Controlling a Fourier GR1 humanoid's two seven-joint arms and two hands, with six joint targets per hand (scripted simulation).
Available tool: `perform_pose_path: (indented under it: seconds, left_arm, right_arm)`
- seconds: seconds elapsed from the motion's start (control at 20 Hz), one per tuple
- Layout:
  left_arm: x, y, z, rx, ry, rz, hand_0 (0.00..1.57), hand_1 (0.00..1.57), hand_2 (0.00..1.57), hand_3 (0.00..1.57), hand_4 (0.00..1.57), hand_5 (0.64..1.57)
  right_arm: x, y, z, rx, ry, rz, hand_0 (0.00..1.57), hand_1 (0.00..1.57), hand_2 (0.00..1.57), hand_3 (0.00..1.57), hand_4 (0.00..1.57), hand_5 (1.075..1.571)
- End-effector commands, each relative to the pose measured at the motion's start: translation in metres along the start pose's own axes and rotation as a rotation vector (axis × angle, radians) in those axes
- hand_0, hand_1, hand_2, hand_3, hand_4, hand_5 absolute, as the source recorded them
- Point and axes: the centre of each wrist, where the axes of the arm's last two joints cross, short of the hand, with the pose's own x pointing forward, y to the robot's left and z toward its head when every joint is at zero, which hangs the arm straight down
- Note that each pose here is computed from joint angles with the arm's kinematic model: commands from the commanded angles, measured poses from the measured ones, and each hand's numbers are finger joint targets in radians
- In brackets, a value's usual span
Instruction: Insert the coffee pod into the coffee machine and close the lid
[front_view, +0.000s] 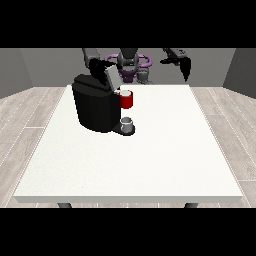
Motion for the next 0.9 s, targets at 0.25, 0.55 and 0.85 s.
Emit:
perform_pose_path:
  seconds: [0.25, 0.55, 0.85]
  left_arm:
    - [0.010, 0.008, -0.009, 0.024, -0.009, 0.002, 0.00, 0.00, 0.00, 0.00, 0.00, 1.571]
    - [-0.002, 0.012, -0.005, 0.033, 0.016, -0.027, 0.00, 0.00, 0.00, 0.00, 0.17, 1.571]
    - [0.010, 0.006, -0.013, -0.006, -0.015, -0.016, 0.00, 0.00, 0.00, 0.00, 0.17, 1.571]
  right_arm:
    - [0.017, 0.033, -0.019, 0.054, -0.018, 0.043, 0.00, 0.00, 0.00, 0.00, 0.21, 1.571]
    - [0.028, 0.050, -0.025, 0.103, -0.069, 0.118, 0.00, 0.00, 0.00, 0.00, 0.12, 1.571]
    - [0.056, 0.037, -0.044, 0.080, -0.085, 0.130, 0.00, 0.00, 0.00, 0.00, 0.12, 1.571]
